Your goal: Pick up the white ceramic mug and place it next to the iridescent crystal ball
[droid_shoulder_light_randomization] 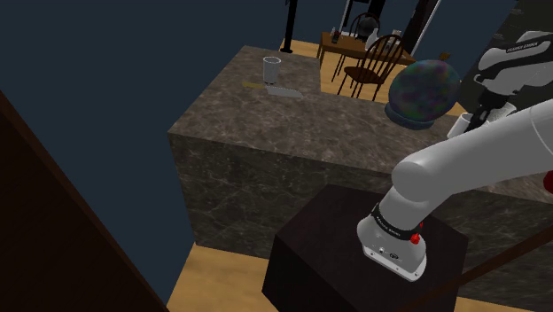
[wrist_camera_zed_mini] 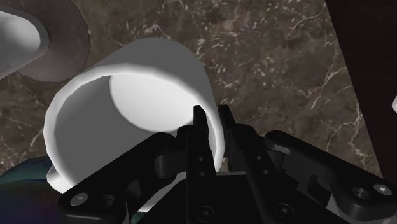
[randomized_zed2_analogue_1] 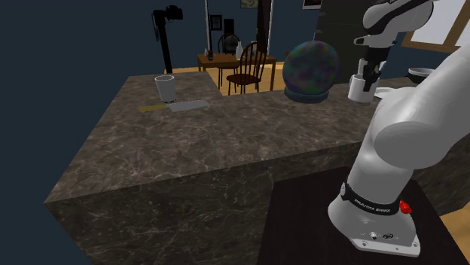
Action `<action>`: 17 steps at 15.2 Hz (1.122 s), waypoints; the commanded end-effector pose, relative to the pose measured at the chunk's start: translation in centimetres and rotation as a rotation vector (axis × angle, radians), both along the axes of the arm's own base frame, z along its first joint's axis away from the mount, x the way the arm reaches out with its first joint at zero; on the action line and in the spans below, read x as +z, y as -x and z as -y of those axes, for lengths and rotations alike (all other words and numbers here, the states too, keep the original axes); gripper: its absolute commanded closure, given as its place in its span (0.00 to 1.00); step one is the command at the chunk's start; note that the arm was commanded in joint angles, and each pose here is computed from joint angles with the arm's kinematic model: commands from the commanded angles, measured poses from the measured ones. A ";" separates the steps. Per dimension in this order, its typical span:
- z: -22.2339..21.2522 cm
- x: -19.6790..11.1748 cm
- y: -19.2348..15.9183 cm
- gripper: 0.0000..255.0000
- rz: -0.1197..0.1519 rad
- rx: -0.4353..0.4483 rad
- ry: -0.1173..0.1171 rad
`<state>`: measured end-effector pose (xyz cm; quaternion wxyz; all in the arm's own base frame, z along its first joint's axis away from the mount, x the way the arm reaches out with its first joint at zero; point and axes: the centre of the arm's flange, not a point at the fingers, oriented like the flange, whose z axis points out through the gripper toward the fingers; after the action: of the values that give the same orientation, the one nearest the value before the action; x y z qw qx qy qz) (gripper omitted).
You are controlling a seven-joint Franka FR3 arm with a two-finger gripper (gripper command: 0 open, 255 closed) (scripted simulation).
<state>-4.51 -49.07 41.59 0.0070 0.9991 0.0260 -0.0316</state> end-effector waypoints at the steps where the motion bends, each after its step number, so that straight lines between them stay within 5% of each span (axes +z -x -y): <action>1: 0.0 -1.0 -0.1 1.00 0.000 0.000 0.001; 10: 0.0 -5.7 -0.1 1.00 0.000 0.000 0.001; 17: 0.0 -5.7 -0.1 1.00 0.000 0.000 0.001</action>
<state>-4.44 -49.08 35.84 0.0073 0.9991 0.0260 -0.0315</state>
